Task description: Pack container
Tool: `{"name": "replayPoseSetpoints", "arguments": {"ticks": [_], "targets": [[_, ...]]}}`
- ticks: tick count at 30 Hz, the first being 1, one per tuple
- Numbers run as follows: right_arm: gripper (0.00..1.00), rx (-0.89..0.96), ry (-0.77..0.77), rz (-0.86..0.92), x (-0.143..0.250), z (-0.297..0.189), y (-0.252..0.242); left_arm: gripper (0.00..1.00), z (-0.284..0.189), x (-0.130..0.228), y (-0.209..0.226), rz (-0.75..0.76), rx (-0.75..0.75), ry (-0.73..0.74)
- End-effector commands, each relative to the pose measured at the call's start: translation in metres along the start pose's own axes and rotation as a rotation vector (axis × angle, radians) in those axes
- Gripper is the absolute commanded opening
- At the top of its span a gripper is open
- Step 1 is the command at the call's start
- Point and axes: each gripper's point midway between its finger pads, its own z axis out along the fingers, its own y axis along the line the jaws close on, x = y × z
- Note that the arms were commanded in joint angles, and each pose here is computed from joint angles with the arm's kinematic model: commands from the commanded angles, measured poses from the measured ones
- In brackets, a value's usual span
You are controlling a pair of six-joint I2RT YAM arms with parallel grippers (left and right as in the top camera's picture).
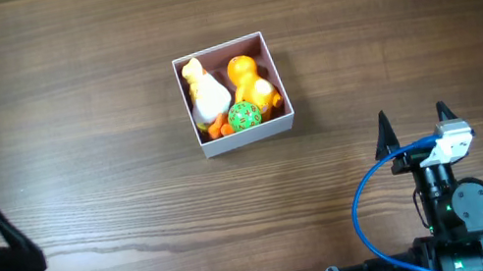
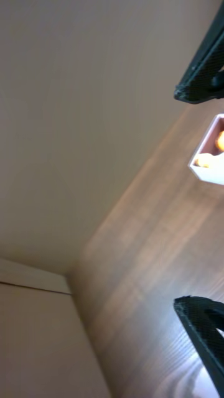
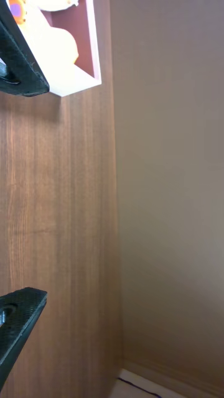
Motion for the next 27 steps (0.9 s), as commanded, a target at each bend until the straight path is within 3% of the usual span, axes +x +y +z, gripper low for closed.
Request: {"name": "replayPoseSetpoints", "arguments": {"ticks": [1,14,21,27], "targets": [[1.00,0.012,-0.007,0.018,-0.001,0.000,-0.002,1.00,0.023,0.031,0.016,-0.013,-0.001,-0.029],[1.00,0.012,-0.007,0.018,-0.001,0.000,-0.002,1.00,0.148,0.116,0.036,-0.058,0.150,-0.247],[1.00,0.012,-0.007,0.018,-0.001,0.000,-0.002,1.00,0.160,0.166,0.046,-0.055,0.244,-0.252],[1.00,0.012,-0.007,0.018,-0.001,0.000,-0.002,1.00,0.152,0.186,0.047,-0.053,0.309,-0.267]]}}
